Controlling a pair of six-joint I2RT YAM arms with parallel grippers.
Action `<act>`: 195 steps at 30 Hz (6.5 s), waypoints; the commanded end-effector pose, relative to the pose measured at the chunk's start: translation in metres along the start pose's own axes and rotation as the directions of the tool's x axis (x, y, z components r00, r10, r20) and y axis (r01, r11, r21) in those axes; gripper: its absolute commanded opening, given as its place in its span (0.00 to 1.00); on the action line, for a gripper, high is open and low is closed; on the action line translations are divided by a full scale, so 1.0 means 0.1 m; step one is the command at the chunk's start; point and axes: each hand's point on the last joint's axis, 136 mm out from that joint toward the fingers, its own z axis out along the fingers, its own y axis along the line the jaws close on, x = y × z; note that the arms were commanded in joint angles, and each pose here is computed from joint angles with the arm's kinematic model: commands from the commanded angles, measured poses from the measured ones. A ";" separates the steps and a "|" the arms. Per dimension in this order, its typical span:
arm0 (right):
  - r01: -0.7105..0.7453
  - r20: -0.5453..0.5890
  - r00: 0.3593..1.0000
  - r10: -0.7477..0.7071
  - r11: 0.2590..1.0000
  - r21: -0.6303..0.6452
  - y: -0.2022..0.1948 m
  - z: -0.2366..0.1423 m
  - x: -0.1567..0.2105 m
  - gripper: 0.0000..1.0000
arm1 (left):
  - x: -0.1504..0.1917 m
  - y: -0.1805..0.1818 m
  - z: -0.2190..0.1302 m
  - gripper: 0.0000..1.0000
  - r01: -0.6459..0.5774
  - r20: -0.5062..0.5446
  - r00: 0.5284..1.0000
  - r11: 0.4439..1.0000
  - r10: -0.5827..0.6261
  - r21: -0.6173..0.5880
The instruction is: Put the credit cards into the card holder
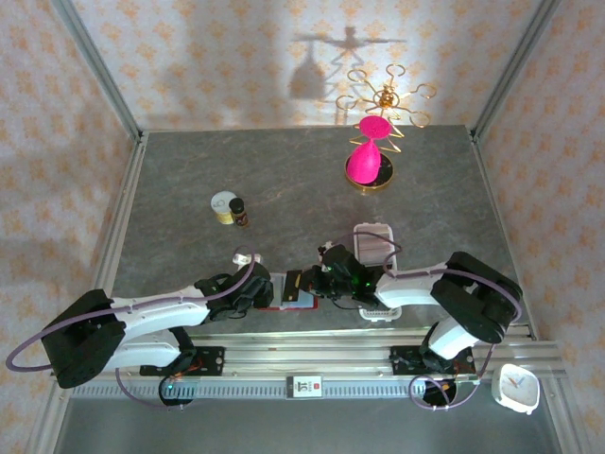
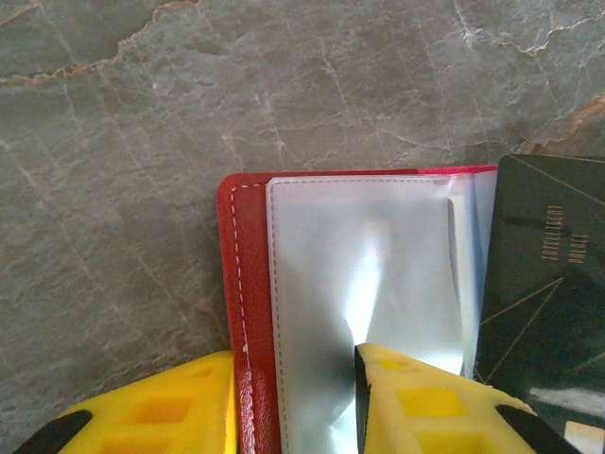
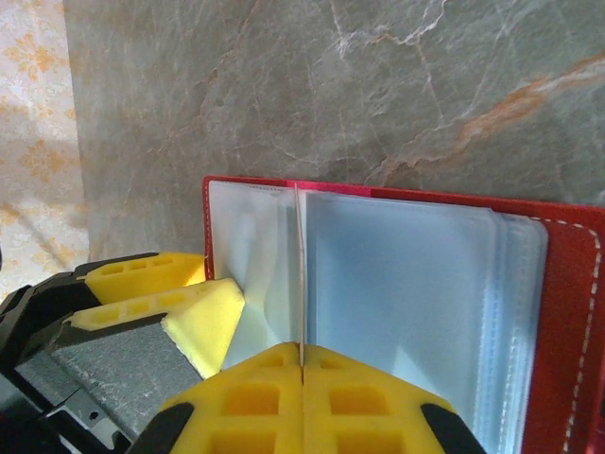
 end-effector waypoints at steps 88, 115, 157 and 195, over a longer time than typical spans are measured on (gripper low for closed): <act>0.086 -0.084 0.993 -0.080 0.994 0.072 0.24 0.44 0.08 0.07 | 0.29 -0.21 0.11 0.38 0.132 -0.061 0.991 0.963 -0.121 0.235; 0.127 0.077 0.987 -0.144 0.973 0.193 0.25 -0.01 -0.17 0.26 | 0.45 0.01 0.25 0.32 0.101 -0.099 0.991 0.986 -0.088 0.130; 0.078 0.016 0.996 -0.084 0.972 0.222 -0.08 0.08 0.03 0.32 | 0.42 0.01 0.22 0.32 0.102 -0.088 0.992 0.986 -0.091 0.133; 0.098 0.068 0.992 -0.105 0.991 0.091 0.32 0.01 -0.09 0.08 | 0.23 -0.01 0.07 0.48 0.121 0.000 0.992 0.981 -0.123 0.154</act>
